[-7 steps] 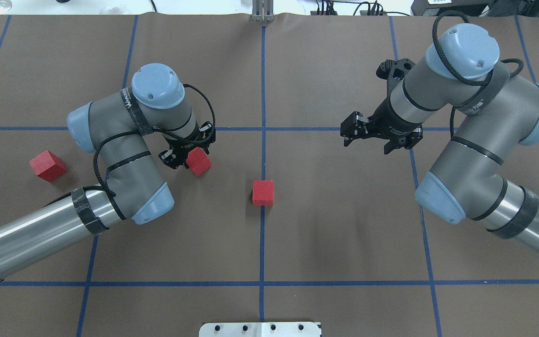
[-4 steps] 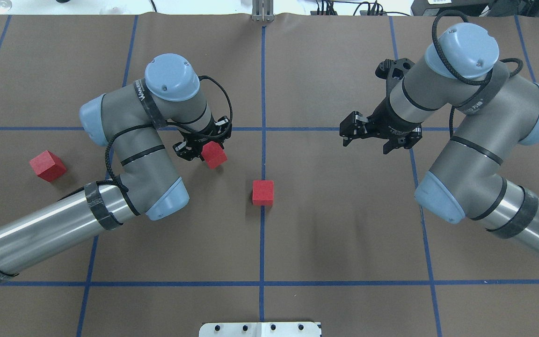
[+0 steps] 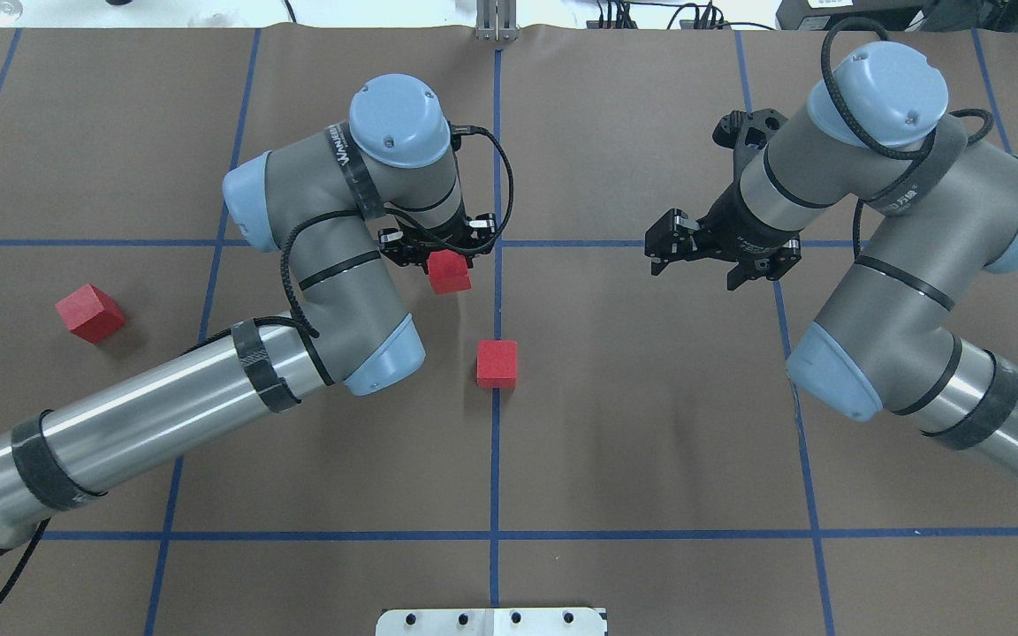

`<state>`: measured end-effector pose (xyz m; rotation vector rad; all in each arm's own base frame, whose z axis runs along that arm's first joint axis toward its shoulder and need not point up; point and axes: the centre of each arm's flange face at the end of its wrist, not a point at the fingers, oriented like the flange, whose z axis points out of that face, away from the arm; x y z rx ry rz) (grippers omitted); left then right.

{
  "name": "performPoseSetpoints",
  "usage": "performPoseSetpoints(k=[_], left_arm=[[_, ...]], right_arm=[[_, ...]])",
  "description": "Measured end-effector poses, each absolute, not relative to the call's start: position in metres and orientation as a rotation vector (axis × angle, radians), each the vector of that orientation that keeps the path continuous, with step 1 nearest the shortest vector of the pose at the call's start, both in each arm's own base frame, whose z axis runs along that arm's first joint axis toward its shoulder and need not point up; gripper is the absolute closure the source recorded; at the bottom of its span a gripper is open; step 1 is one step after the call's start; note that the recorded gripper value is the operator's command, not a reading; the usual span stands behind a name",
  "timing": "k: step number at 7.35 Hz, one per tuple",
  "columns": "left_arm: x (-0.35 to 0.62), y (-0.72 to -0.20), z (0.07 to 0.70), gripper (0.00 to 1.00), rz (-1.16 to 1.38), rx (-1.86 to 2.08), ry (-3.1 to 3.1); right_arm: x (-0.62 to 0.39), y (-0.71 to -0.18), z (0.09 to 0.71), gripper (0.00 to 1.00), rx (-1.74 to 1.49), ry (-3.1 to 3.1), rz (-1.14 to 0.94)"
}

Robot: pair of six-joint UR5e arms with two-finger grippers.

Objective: Form red blocks into L shape at center
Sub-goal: 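Carry the cube to the center, just farther from the robot than the placed cube, then set the cube down against the center cube and open the left gripper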

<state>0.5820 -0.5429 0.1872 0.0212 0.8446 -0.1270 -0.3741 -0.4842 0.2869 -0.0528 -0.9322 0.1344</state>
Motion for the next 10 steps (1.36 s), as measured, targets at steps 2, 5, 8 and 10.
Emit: performPoseSetpoints(k=[2,5,8,10], left_arm=[[0.613,-0.535,0.174,1.0,-0.026,0.037,0.829],[0.634,-0.516,0.171,1.0,0.036,0.031,0.824],[0.646,-0.501,0.165,1.0,0.052,0.013,0.816],[0.652,-0.492,0.164,1.0,0.056,0.002,0.811]], right_arm=[[-0.375,-0.484,0.288,0.0,-0.053,-0.931,0.135],[-0.377,-0.484,0.29,0.0,-0.056,-0.927,0.134],[-0.378,-0.484,0.289,0.0,-0.056,-0.926,0.133],[-0.379,-0.485,0.289,0.0,-0.057,-0.926,0.133]])
